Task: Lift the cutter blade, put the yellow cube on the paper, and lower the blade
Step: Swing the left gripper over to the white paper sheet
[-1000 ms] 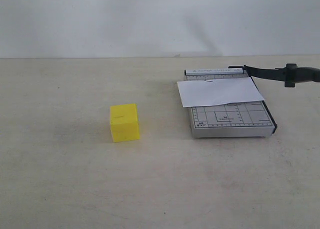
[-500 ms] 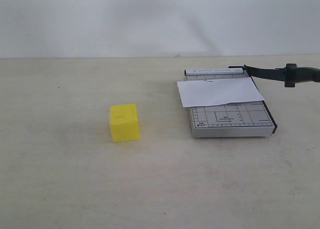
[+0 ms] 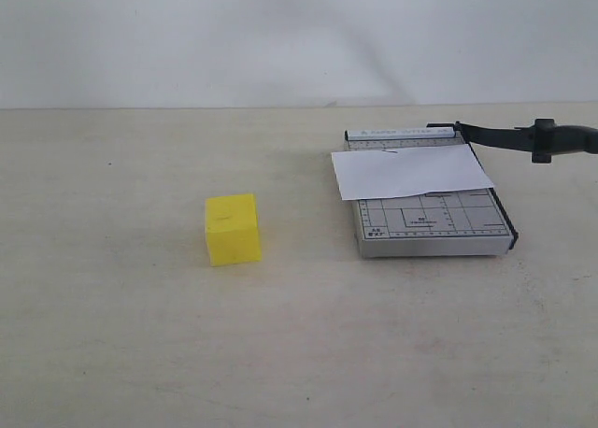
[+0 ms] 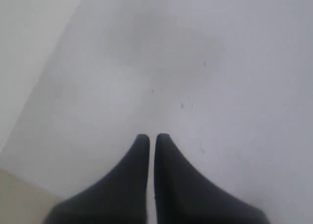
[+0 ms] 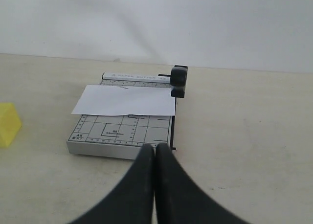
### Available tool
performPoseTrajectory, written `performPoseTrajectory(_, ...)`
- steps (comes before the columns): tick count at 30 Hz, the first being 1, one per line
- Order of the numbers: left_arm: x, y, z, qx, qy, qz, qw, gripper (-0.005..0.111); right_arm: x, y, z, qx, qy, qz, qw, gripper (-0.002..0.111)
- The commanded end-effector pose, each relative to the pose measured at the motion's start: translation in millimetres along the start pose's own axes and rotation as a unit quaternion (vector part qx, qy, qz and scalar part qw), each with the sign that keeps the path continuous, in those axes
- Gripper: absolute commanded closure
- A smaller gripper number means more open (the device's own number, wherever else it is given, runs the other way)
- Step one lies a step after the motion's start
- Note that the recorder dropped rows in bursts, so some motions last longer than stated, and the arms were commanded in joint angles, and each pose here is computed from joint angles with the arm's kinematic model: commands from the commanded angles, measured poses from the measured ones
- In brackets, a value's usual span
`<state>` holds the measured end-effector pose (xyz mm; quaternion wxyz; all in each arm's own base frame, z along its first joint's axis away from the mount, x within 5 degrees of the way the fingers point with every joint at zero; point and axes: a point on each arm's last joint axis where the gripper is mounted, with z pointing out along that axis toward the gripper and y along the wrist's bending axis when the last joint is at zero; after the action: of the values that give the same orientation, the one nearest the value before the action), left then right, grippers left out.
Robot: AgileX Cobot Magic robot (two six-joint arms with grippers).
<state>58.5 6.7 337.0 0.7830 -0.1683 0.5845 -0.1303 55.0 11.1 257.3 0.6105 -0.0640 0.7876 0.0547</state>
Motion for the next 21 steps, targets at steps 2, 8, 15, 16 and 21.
performPoseTrajectory(2,15.3,-20.6,100.0,0.044,0.312,0.108,0.943,0.102,0.7,-0.4,-0.2,0.002,-0.003,-0.010,1.000,0.109)
performPoseTrajectory(8,64.2,-49.8,158.5,0.216,0.398,0.052,0.890,0.102,1.0,-0.4,-0.2,0.002,-0.001,-0.010,1.000,0.109)
performPoseTrajectory(15,144.0,-117.0,152.0,0.302,0.459,0.072,0.833,0.102,1.2,-0.3,-0.2,0.001,0.000,-0.010,1.000,0.109)
performPoseTrajectory(16,164.1,-133.0,143.6,0.317,0.479,0.079,0.815,0.102,1.4,-0.3,-0.2,0.001,0.001,-0.010,1.000,0.109)
performPoseTrajectory(21,250.1,-203.6,147.8,0.328,0.483,0.163,0.795,0.102,9.0,-1.0,5.1,0.004,-0.007,-0.009,1.000,0.109)
